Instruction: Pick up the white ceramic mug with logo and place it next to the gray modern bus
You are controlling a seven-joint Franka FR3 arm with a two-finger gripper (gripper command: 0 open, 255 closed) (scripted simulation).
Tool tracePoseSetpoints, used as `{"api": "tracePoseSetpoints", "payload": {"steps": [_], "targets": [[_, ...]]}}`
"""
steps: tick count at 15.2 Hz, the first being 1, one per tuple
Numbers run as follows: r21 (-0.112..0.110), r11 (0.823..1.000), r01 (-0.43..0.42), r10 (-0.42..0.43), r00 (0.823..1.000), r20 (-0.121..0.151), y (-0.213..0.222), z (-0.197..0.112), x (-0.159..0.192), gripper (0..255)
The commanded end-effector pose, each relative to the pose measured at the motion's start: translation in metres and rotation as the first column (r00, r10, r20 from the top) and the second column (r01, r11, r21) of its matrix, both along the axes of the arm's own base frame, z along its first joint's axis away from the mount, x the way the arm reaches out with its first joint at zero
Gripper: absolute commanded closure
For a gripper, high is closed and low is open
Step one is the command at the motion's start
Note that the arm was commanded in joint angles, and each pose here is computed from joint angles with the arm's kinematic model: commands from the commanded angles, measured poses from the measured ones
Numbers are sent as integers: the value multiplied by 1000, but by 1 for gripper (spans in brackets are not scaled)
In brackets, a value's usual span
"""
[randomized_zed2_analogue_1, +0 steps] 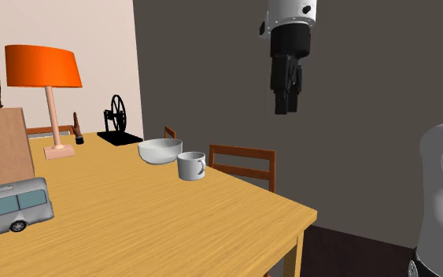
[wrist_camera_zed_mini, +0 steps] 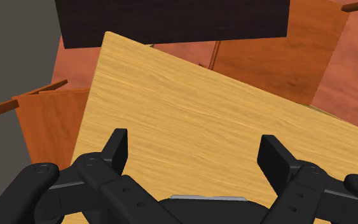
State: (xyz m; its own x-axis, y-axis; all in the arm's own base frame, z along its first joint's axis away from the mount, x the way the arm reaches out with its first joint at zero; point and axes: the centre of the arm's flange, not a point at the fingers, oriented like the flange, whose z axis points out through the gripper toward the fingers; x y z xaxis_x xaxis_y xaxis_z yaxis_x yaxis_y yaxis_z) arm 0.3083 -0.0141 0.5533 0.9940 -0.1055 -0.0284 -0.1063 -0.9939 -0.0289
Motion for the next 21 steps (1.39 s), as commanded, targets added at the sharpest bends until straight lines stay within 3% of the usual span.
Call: {"api": "tracePoseSetpoints", "payload": {"steps": [1,21], "targets": [[0,1000,0,0,1000,0,0,0,0,0],[12,1000,27,-28,1000,15,-133,-105,201,0]]}}
